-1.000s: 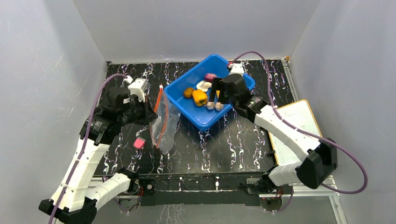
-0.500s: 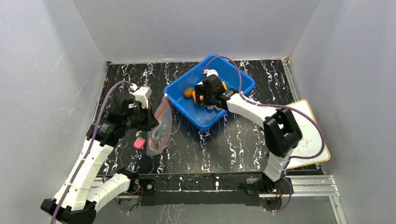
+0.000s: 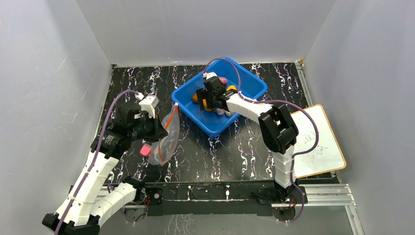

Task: Place the food in the zip-top bag and seal the zipper
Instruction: Pick up the fake vegetable from the bin, then place the fake vegetable in the zipper food storage bag.

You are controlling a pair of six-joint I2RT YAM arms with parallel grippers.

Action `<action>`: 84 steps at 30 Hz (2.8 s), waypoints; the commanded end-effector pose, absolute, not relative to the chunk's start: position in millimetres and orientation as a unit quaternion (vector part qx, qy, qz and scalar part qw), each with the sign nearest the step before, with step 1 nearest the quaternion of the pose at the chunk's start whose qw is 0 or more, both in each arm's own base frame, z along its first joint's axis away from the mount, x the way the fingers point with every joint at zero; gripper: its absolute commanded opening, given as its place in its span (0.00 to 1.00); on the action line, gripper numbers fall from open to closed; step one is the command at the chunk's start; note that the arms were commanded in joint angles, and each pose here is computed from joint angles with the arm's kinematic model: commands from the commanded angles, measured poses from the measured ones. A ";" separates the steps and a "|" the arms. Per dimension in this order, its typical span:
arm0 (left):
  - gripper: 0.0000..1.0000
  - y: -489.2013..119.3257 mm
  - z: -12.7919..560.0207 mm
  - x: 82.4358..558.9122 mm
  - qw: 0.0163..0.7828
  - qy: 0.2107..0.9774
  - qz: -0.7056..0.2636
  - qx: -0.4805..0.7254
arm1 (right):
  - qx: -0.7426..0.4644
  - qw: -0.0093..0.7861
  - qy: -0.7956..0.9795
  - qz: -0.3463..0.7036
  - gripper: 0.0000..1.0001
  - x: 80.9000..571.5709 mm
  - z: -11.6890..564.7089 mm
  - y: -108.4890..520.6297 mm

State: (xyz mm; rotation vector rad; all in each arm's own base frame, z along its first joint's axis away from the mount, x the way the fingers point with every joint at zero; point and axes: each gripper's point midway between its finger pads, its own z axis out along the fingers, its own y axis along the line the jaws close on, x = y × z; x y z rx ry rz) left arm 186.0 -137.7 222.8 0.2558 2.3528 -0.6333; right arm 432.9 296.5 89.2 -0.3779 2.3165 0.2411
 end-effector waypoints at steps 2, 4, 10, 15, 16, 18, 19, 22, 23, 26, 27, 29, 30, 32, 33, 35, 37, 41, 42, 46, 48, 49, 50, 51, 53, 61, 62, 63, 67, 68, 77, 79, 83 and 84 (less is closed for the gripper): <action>0.00 -142.9 218.5 178.5 0.337 0.897 -0.266 0.103 | -0.160 0.419 0.889 0.089 0.84 458.6 102.8 305.9; 0.00 -144.4 215.6 178.2 0.337 0.896 -0.271 0.104 | -0.162 0.417 0.891 0.078 0.84 461.8 99.0 304.0; 0.00 -147.7 214.3 177.5 0.332 0.895 -0.279 0.105 | -0.176 0.419 0.889 0.060 0.85 467.5 93.3 302.4; 0.00 -147.7 215.6 176.5 0.333 0.894 -0.280 0.105 | -0.193 0.416 0.887 0.048 0.86 473.5 84.6 303.9; 0.00 -147.9 215.3 176.2 0.332 0.894 -0.281 0.105 | -0.198 0.415 0.887 0.050 0.86 474.4 83.1 305.2; 0.00 -148.4 215.9 175.8 0.333 0.893 -0.284 0.103 | -0.212 0.414 0.883 0.059 0.86 474.4 80.9 311.1; 0.00 -148.6 215.5 175.4 0.333 0.893 -0.285 0.103 | -0.219 0.413 0.882 0.063 0.85 474.3 79.4 313.0; 0.00 -148.1 215.8 174.9 0.333 0.893 -0.285 0.100 | -0.229 0.411 0.880 0.061 0.82 474.8 76.4 314.2; 0.00 -147.8 216.4 175.2 0.334 0.893 -0.284 0.100 | -0.230 0.411 0.880 0.059 0.81 474.8 76.1 313.6; 0.00 -147.6 218.3 175.0 0.333 0.894 -0.283 0.100 | -0.230 0.410 0.881 0.054 0.74 473.1 78.0 310.0; 0.00 -147.4 219.4 175.1 0.334 0.893 -0.283 0.100 | -0.230 0.411 0.880 0.054 0.71 471.9 80.7 308.9; 0.00 -146.8 220.0 175.9 0.336 0.893 -0.281 0.099 | -0.228 0.417 0.878 0.056 0.63 469.0 89.9 306.9; 0.00 -146.4 220.5 176.3 0.338 0.893 -0.280 0.099 | -0.228 0.418 0.877 0.058 0.59 466.8 92.9 305.5; 0.00 -146.3 221.1 178.0 0.343 0.892 -0.280 0.096 | -0.226 0.422 0.876 0.060 0.53 462.6 99.9 302.5; 0.00 -146.6 221.8 179.0 0.345 0.891 -0.280 0.095 | -0.223 0.425 0.875 0.061 0.50 460.3 104.9 301.0; 0.00 -146.7 222.9 181.0 0.348 0.890 -0.281 0.090 | -0.218 0.424 0.876 0.067 0.47 454.2 113.4 298.5; 0.00 -146.9 224.3 182.5 0.347 0.891 -0.280 0.086 | -0.211 0.420 0.879 0.076 0.45 446.7 127.0 295.8; 0.00 -146.3 227.0 186.7 0.345 0.894 -0.273 0.083 | -0.189 0.419 0.882 0.103 0.43 428.2 161.5 291.5; 0.00 -146.4 226.9 188.6 0.346 0.894 -0.272 0.083 | -0.183 0.418 0.882 0.115 0.43 421.0 169.6 290.8; 0.00 -151.0 229.8 195.3 0.354 0.889 -0.281 0.076 | -0.164 0.419 0.876 0.177 0.40 389.8 207.6 291.4; 0.00 -153.4 230.4 198.6 0.358 0.886 -0.287 0.072 | -0.158 0.414 0.870 0.217 0.40 372.1 225.8 295.1; 0.00 -154.2 230.3 199.9 0.359 0.885 -0.288 0.071 | -0.155 0.409 0.868 0.237 0.38 362.7 233.2 297.1; 0.00 -154.7 230.3 201.8 0.361 0.884 -0.288 0.070 | -0.150 0.404 0.865 0.258 0.37 353.2 241.9 299.4; 0.00 -155.1 229.3 202.8 0.361 0.884 -0.288 0.069 | -0.144 0.399 0.859 0.286 0.37 342.4 254.4 302.6; 0.00 -156.9 229.5 205.3 0.362 0.883 -0.291 0.070 | -0.151 0.382 0.847 0.337 0.36 318.7 271.6 312.9; 0.00 -166.9 230.3 213.3 0.362 0.876 -0.309 0.077 | -0.134 0.340 0.798 0.480 0.31 232.2 327.0 362.6; 0.00 -167.8 230.1 213.8 0.362 0.875 -0.311 0.077 | -0.128 0.328 0.794 0.496 0.31 224.6 329.6 368.5; 0.00 -168.8 230.9 214.0 0.363 0.874 -0.314 0.076 | -0.121 0.314 0.792 0.509 0.31 217.4 330.2 373.9; 0.00 -172.0 234.3 212.8 0.362 0.870 -0.325 0.075 | -0.111 0.281 0.799 0.521 0.31 201.0 316.7 390.3; 0.00 -172.7 235.9 212.2 0.364 0.868 -0.329 0.075 | -0.100 0.267 0.806 0.519 0.31 199.2 308.7 392.9; 0.00 -174.4 265.8 208.8 0.404 0.840 -0.354 0.076 | -0.067 0.233 0.874 0.421 0.31 203.2 236.7 375.3; 0.00 -176.4 270.9 208.8 0.407 0.835 -0.361 0.077 | -0.062 0.231 0.882 0.406 0.31 204.5 227.7 370.7; 0.00 -181.6 275.2 207.4 0.405 0.829 -0.377 0.082 | -0.063 0.218 0.890 0.394 0.32 203.1 220.2 371.3; 0.00 -182.6 274.7 207.3 0.404 0.828 -0.380 0.082 | -0.061 0.217 0.891 0.395 0.32 204.0 221.4 372.6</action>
